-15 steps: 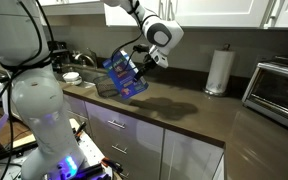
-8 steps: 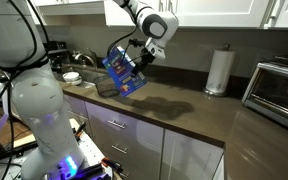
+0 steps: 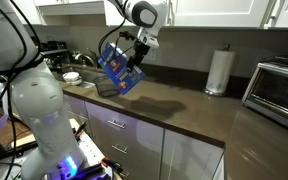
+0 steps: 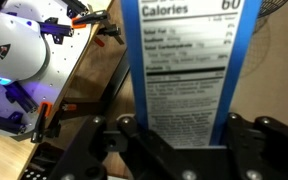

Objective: Pour the contents from the box into the black then put the box on the counter

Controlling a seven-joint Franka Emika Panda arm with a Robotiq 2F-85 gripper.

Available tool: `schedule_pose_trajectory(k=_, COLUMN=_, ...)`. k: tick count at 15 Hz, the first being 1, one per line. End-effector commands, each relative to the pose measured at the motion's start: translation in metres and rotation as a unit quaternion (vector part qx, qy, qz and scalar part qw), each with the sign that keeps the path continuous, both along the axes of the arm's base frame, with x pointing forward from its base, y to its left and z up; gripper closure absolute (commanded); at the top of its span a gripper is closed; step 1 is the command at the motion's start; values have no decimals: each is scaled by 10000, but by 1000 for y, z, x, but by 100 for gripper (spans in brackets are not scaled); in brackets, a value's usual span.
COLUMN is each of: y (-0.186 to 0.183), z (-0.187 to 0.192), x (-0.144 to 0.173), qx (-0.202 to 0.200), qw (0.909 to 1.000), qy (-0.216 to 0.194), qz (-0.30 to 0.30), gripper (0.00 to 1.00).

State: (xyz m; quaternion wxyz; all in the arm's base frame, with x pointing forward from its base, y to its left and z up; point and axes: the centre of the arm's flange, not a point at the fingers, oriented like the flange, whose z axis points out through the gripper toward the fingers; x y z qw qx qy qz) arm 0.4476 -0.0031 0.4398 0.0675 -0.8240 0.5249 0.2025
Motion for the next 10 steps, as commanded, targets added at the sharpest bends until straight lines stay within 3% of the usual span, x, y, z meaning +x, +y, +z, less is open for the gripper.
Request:
schedule_pose_trajectory(k=1, y=17, z=13, x=-10, qx=-500, qw=9982, qy=-309, qz=-119, gripper=48)
schedule_pose_trajectory(k=10, y=49, z=21, x=-1, qx=-1518, qw=9846, qy=-782, qz=-366, gripper=42)
